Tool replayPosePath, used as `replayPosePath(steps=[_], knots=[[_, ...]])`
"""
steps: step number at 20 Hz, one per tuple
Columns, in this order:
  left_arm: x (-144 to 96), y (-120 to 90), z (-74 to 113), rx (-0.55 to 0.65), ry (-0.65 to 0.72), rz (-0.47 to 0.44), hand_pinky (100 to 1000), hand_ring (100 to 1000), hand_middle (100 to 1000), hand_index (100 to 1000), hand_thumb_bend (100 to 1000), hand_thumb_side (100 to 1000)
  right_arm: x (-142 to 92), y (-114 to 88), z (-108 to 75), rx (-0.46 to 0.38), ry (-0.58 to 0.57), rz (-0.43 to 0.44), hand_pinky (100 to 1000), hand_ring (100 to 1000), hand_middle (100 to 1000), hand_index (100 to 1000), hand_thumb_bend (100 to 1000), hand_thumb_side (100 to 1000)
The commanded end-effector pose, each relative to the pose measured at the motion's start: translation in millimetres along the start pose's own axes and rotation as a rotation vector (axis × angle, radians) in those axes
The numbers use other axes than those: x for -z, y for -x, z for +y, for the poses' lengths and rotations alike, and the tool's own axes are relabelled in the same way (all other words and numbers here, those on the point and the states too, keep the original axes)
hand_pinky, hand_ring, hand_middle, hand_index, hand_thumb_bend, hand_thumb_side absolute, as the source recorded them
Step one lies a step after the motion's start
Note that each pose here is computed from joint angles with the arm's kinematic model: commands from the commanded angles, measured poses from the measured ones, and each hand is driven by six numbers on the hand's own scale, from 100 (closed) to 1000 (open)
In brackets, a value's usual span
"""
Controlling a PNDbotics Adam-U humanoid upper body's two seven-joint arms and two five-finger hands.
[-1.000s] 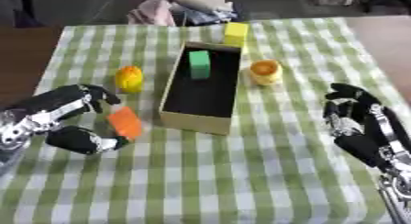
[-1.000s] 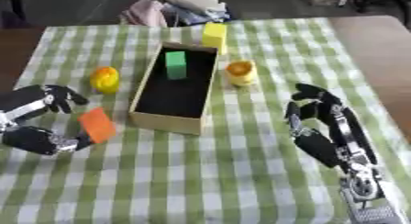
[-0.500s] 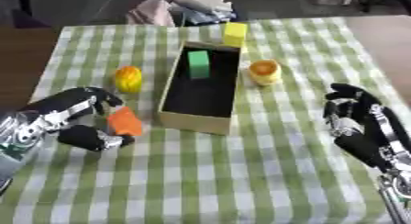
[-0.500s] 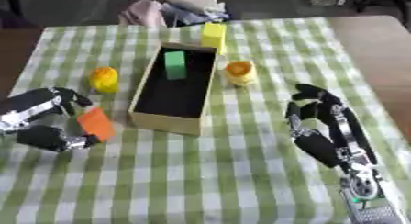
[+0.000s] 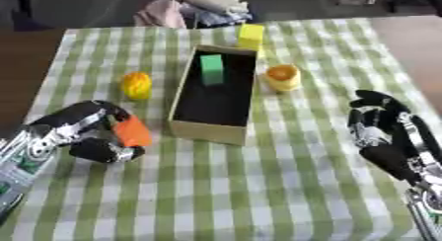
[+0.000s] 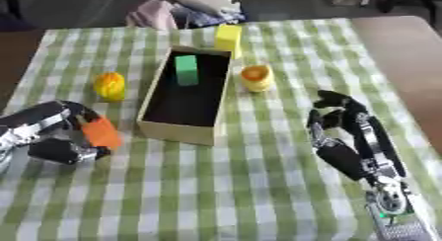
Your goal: Pick up objects on the table and place them in the box.
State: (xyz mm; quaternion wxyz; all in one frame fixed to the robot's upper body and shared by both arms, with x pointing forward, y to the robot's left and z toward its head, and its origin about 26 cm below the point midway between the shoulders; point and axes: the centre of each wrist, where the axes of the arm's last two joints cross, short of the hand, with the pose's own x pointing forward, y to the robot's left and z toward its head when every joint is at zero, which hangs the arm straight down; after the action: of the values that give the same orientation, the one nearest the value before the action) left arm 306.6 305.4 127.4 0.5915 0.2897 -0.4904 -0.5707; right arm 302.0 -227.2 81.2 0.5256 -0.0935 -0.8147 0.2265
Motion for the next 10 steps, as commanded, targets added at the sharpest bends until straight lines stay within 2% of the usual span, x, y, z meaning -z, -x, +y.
replayPosePath(steps=[1,2,3,4,5,6,10], knots=[[0,1,5.3,0.02,-0.022,0.008,637,593,667,803,404,474,2,-4,-4.5,-0.01,0.006,-0.02,597,560,676,830,100,417],[-1,1,5.4,0.018,-0.028,0.008,611,561,622,778,341,425,2,-4,-4.4,-0.01,0.006,-0.02,597,560,676,830,100,418],[-1,0,5.6,0.014,-0.036,0.008,605,553,611,770,322,410,2,-4,-4.4,-0.009,0.006,-0.02,597,560,676,830,100,418],[-2,0,6.3,0.011,-0.046,0.006,586,523,576,739,248,354,2,-4,-4.4,-0.009,0.007,-0.02,597,560,676,830,100,418],[-3,-1,7.3,0.007,-0.058,0.003,584,521,573,736,241,350,2,-4,-4.4,-0.009,0.007,-0.019,597,560,676,830,100,417],[-4,-2,9.0,0.004,-0.072,-0.002,570,503,552,716,187,296,2,-3,-4.4,-0.009,0.007,-0.019,597,560,676,830,100,417],[-13,-8,21.2,0.009,-0.137,-0.029,545,476,522,688,125,211,2,-3,-4.6,-0.01,0.008,-0.017,597,560,676,830,100,417]])
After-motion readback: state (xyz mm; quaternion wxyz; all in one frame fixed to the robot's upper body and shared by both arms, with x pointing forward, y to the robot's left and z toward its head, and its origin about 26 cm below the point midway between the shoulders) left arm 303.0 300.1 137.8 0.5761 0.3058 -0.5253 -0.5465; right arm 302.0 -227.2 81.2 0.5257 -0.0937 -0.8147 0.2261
